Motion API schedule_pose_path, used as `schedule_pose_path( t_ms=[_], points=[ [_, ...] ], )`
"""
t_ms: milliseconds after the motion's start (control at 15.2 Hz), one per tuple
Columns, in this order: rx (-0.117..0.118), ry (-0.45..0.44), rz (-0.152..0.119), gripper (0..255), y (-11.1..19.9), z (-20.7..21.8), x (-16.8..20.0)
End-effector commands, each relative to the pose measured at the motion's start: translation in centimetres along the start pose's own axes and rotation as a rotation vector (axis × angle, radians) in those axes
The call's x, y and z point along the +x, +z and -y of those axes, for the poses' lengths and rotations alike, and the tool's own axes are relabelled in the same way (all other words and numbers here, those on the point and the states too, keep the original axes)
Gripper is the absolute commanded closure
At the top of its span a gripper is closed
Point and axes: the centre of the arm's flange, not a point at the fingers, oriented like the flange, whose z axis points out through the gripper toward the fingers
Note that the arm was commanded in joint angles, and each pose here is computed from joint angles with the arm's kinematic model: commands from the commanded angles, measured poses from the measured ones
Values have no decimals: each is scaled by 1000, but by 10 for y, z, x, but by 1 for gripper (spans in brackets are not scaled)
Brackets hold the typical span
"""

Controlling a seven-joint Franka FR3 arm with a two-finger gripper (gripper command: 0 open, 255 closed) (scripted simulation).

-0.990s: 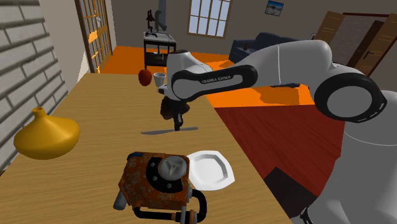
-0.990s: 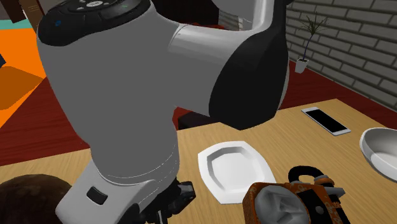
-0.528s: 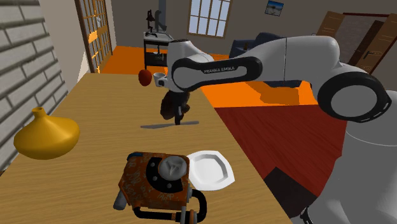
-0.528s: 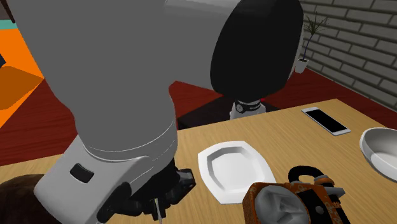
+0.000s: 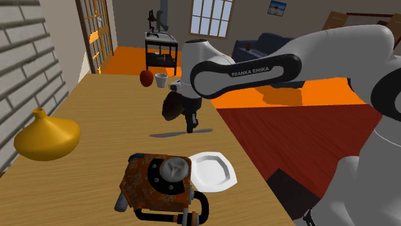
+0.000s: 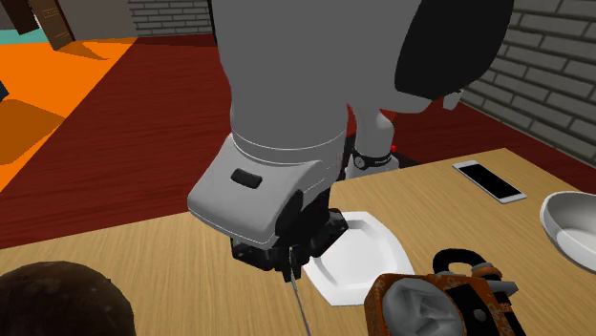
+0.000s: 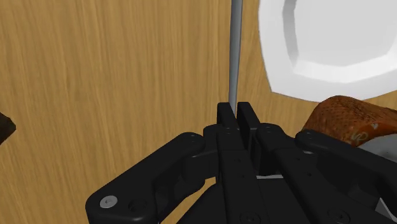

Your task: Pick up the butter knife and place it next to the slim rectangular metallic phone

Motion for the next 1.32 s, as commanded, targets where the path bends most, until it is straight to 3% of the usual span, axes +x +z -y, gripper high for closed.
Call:
schedule_pose_path(
  t_ms=[0, 1254],
  points=[
    [0, 0, 0, 255, 3, 26, -7],
    [0, 0, 0, 255, 3, 261, -94]
  ],
)
